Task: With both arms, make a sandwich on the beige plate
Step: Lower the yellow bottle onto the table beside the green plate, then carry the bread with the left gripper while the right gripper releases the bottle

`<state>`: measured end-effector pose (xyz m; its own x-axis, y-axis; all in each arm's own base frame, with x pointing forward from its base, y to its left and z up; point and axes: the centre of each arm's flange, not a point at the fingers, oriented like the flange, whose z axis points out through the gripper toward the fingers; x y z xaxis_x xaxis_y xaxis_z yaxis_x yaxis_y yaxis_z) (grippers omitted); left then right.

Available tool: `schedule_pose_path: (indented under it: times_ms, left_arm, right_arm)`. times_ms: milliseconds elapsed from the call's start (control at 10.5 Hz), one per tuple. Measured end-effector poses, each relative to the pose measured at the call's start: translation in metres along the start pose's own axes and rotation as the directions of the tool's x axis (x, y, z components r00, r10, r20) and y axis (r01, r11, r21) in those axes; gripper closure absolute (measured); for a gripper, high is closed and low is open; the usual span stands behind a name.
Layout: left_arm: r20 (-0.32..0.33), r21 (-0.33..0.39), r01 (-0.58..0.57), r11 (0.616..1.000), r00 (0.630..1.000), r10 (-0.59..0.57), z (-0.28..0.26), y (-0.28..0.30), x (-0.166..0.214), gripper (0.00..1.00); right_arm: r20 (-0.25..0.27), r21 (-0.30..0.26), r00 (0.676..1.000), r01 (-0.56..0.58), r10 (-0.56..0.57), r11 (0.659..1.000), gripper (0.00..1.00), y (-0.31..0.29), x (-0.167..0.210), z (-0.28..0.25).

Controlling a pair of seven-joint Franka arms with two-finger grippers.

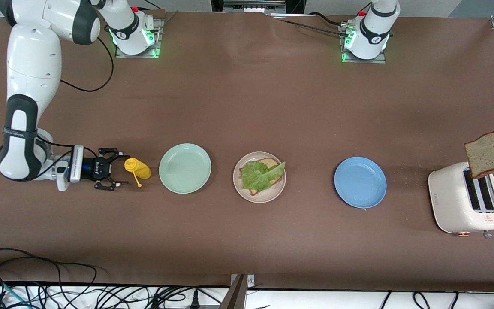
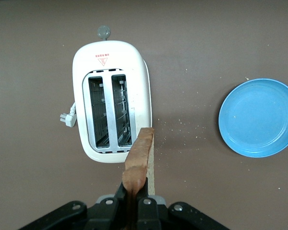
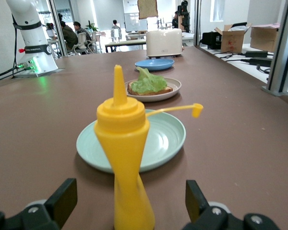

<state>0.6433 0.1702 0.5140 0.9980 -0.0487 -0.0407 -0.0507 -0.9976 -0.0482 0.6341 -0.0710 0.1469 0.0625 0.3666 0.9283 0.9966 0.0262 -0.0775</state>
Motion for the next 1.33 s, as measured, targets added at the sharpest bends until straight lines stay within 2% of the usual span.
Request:
schedule_pose_path:
  times_ms: [190,381,667,857,952,1143,1333]
  left_arm:
    - [-0.003,-0.007,0.026,1.0,1.0,-0.026,-0.001,0.014,0.004,0.9]
    - [-0.004,-0.069,0.106,0.992,0.994,-0.107,-0.003,0.059,0.015,0.9]
    - [0.044,-0.183,0.284,0.941,0.959,-0.28,-0.007,0.145,0.027,0.9]
    - [0.129,-0.26,0.397,0.88,0.918,-0.376,-0.003,0.208,0.031,0.9]
    - [0.179,-0.273,0.44,0.855,0.897,-0.404,0.005,0.239,0.032,0.9]
    - [0.284,-0.257,0.499,0.828,0.858,-0.428,0.034,0.312,0.032,0.9]
    - [0.361,-0.264,0.544,0.797,0.822,-0.441,0.064,0.384,0.031,0.9]
  right_arm:
    - [0.083,-0.015,0.994,-0.064,0.065,0.998,0.0,0.004,0.008,-0.039]
    - [0.164,-0.021,0.976,-0.144,0.146,0.989,0.0,0.016,0.033,-0.067]
    - [0.217,-0.009,0.932,-0.296,0.291,0.955,0.0,0.029,0.087,-0.088]
    - [0.239,-0.059,0.869,-0.432,0.433,0.9,0.0,0.04,0.139,-0.105]
    - [0.25,-0.083,0.839,-0.479,0.484,0.874,0.0,0.048,0.167,-0.104]
    - [0.276,-0.118,0.767,-0.571,0.579,0.813,0.0,0.062,0.209,-0.077]
    - [0.288,-0.166,0.707,-0.628,0.646,0.76,0.0,0.071,0.229,-0.047]
